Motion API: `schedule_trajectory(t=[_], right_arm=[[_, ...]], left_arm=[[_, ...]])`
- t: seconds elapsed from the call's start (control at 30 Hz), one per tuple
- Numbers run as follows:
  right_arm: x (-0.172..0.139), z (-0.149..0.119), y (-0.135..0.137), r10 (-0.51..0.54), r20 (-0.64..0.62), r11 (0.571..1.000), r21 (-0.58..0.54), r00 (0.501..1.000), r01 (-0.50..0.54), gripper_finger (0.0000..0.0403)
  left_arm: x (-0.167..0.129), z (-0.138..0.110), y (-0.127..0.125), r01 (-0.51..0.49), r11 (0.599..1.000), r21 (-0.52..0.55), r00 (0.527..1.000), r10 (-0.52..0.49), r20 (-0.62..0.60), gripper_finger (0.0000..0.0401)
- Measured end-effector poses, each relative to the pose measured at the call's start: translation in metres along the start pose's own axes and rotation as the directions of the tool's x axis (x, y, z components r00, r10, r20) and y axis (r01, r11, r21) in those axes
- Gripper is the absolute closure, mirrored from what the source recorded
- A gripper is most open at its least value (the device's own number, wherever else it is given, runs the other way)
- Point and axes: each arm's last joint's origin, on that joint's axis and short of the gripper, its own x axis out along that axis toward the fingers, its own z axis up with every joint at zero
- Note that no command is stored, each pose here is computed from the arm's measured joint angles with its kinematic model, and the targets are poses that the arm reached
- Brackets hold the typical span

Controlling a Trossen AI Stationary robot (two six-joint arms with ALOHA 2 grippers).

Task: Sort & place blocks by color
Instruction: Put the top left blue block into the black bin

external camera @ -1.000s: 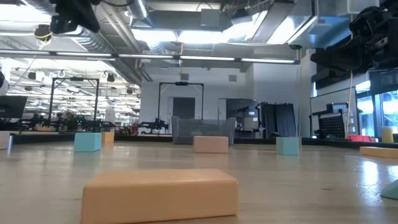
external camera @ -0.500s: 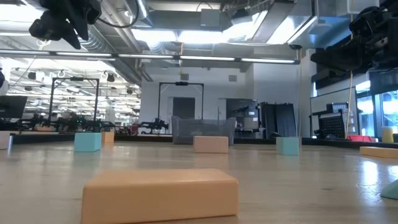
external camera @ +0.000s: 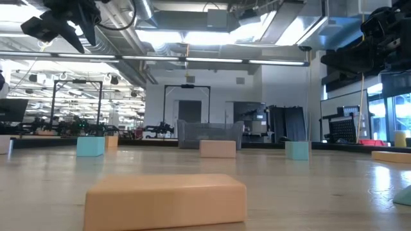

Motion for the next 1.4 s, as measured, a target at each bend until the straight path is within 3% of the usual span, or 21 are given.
schedule_trajectory(t=[0.37, 0.6, 0.8, 0.9, 1.03, 1.4], right_arm=[[0.000, 0.000, 0.000, 0.000, 0.001, 1.000, 0.000, 1.000, 0.000, 0.0391], [0.000, 0.000, 0.000, 0.000, 0.000, 1.000, 0.000, 1.000, 0.000, 0.0391], [0.000, 0.000, 0.000, 0.000, 0.001, 1.000, 0.000, 1.000, 0.000, 0.0391], [0.000, 0.000, 0.000, 0.000, 0.000, 1.000, 0.000, 1.000, 0.000, 0.0391], [0.000, 0.000, 0.000, 0.000, 0.000, 1.000, 0.000, 1.000, 0.000, 0.0391], [0.000, 0.000, 0.000, 0.000, 0.000, 1.000, 0.000, 1.000, 0.000, 0.0391]], left_arm=[[0.013, -0.008, -0.004, -0.095, 0.995, -0.014, 0.995, 0.094, -0.036, 0.0285], [0.014, -0.007, -0.011, -0.033, 0.998, -0.053, 0.999, 0.032, -0.029, 0.0279], [0.017, -0.006, -0.014, -0.029, 0.996, -0.090, 0.999, 0.026, -0.035, 0.0219], [0.019, -0.007, -0.012, -0.069, 0.989, -0.132, 0.997, 0.063, -0.049, 0.0171], [0.025, -0.007, -0.011, -0.133, 0.985, -0.107, 0.991, 0.128, -0.048, 0.0122], [0.052, -0.013, -0.023, -0.227, 0.974, 0.002, 0.974, 0.227, -0.009, 0.0112]])
